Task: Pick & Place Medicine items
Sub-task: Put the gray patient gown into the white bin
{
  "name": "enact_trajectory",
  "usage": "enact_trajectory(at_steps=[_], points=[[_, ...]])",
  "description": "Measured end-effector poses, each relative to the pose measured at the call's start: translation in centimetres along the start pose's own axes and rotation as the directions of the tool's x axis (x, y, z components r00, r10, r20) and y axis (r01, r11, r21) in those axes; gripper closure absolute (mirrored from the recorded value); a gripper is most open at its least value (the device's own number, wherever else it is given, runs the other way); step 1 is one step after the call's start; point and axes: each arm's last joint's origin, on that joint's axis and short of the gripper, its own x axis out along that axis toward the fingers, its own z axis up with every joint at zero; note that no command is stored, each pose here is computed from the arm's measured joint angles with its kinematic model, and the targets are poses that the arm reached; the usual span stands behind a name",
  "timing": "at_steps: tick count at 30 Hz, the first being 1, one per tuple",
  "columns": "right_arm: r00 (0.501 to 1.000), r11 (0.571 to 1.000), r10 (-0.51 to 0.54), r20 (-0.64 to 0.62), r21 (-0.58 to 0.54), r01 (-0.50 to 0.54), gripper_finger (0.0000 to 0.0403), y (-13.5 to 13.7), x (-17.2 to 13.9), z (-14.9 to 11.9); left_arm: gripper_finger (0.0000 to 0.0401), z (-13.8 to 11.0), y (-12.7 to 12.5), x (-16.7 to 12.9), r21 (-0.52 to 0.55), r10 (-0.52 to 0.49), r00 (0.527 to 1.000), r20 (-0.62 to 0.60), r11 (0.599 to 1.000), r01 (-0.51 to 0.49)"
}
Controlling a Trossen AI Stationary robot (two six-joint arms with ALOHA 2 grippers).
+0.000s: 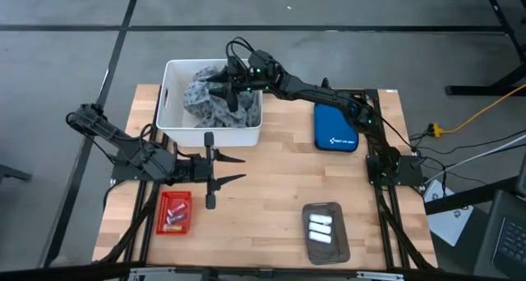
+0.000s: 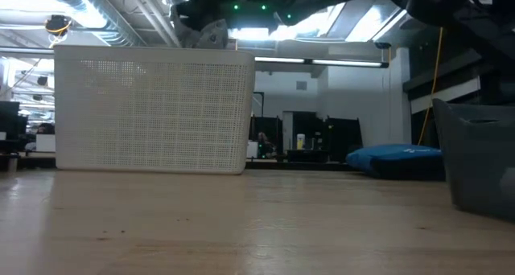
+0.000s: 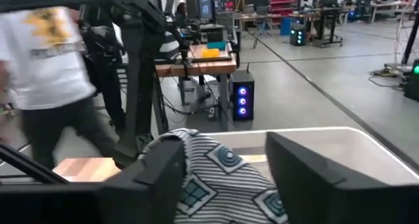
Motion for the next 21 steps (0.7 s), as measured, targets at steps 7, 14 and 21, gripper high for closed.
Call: enact_trajectory(at_steps=[7,14,21], points=[[1.000,1.000,0.001,-0.009,0.012,-0.001,0.0111,0.2,0.1,-0.1,0.0253,-0.1,0.0,0.0,0.006,-0.002,1.000,-0.008,1.000,0.002],[0.981,0.997,0.025,-0.192,0.079,-0.010,0.0091,-0.4,-1.8,0.7,0.0253,-0.4,-0.1,0.0,0.002,-0.008,0.999,-0.039,1.000,0.008],[0.891,0.995,-0.099,-0.444,-0.042,0.089,0.0105,0.2,-4.1,2.2,0.0253,-0.5,-0.1,0.0,0.006,-0.007,0.999,-0.043,1.000,0.008]])
